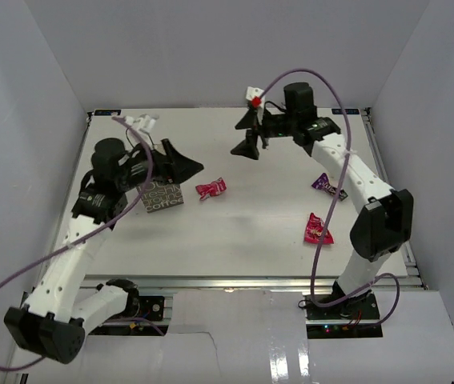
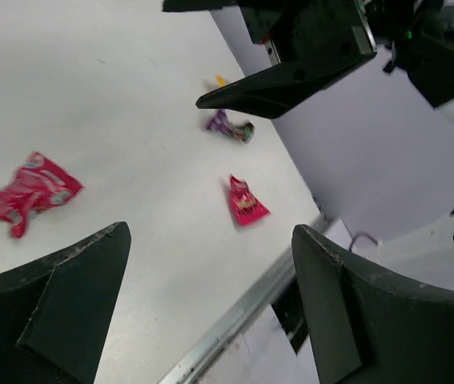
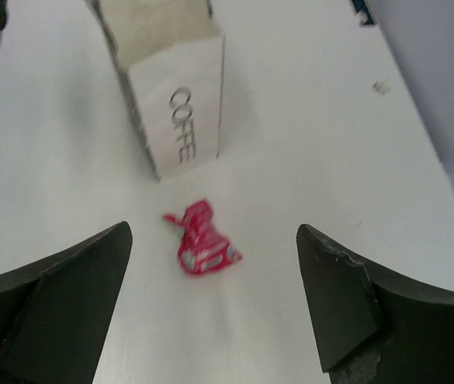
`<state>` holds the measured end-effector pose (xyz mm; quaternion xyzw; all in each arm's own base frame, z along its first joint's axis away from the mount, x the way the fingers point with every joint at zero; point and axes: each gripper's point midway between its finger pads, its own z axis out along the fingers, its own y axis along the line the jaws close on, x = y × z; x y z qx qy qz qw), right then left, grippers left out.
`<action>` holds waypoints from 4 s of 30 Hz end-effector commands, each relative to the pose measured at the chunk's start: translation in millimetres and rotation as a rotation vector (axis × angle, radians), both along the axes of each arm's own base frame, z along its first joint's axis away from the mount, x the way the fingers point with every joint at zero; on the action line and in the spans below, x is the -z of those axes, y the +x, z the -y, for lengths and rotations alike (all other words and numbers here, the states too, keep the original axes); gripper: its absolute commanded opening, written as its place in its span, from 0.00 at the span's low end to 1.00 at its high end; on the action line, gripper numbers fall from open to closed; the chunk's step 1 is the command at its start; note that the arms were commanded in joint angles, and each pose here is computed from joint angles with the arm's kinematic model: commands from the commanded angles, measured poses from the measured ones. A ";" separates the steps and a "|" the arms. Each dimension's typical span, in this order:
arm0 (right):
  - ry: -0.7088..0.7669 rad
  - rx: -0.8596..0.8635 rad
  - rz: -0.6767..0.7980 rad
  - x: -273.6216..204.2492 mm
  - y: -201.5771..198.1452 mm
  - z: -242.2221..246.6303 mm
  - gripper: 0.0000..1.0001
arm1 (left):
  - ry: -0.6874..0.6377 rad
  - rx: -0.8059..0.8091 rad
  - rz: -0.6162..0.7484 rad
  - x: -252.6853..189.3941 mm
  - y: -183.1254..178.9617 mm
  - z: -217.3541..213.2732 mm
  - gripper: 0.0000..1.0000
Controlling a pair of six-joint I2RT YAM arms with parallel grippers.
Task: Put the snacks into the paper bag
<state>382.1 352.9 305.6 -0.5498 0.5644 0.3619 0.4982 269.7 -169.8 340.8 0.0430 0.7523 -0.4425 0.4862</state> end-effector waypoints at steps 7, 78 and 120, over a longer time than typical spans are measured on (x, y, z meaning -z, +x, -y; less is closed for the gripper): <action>-0.108 -0.118 -0.142 81.4 -99.3 132.4 0.91 | 0.409 0.153 -0.037 53.2 31.9 112.9 0.92; -0.159 0.132 -0.320 157.6 -123.0 210.5 0.89 | 0.585 -0.054 0.233 42.7 122.0 79.3 0.22; -0.152 0.137 -0.322 151.3 -117.1 209.9 0.89 | 0.469 -0.395 0.283 12.7 117.6 -70.6 0.73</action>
